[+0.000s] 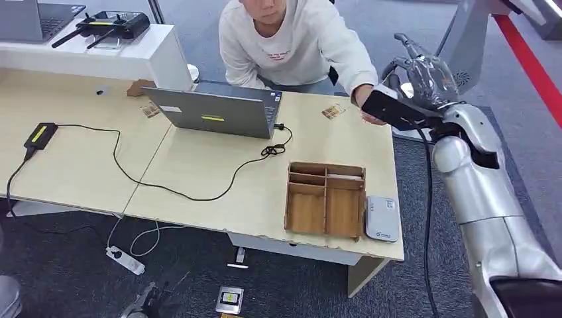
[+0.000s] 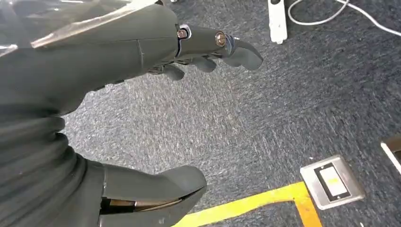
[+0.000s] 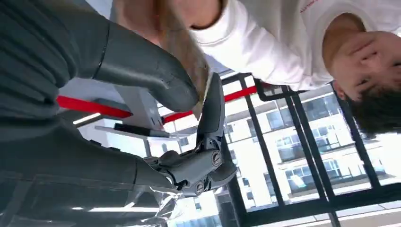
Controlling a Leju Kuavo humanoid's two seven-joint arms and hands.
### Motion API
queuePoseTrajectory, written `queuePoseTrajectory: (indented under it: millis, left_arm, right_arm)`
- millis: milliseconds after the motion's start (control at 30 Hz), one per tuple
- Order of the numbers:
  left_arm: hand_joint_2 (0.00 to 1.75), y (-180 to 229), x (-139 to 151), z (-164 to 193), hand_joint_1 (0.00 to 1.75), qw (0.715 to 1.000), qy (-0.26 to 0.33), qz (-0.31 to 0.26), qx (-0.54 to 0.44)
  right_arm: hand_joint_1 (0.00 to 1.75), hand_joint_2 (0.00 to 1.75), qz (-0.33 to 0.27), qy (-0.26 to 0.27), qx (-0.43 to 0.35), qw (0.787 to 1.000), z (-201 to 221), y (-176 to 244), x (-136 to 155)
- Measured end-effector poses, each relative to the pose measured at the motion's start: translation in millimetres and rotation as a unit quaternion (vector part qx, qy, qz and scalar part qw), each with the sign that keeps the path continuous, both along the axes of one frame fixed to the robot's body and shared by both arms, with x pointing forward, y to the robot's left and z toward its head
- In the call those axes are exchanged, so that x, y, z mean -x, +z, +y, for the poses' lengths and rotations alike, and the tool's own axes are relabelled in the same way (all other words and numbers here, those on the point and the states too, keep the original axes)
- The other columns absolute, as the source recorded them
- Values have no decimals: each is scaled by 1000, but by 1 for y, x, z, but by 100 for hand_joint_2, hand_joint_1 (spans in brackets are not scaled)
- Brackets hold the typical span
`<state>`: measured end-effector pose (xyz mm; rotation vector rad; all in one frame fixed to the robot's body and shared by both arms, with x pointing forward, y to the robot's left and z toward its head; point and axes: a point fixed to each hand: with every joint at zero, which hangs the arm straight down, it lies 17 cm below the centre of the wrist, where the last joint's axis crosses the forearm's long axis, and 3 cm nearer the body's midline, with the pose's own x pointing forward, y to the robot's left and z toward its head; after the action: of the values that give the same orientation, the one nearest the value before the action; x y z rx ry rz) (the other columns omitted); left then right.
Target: Pass the card to the sensor for recognition and then transmit it.
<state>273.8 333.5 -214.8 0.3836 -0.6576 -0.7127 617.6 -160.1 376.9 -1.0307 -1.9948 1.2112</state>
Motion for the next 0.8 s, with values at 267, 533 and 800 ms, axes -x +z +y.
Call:
queuePoseTrajectory:
  millis: [267,533,800]
  left_arm:
    - [175,-2,4,7,0,1000,5,8,1]
    - [175,-3,8,13,0,1000,17,12,5]
    - [175,-6,17,18,0,1000,24,15,7]
  right_arm:
    - [175,175,-4,18,14,1000,25,18,-9]
    - [0,175,0,19,9,1000,38,10,-12]
    - [0,175,-28,15,-19,999,34,25,-13]
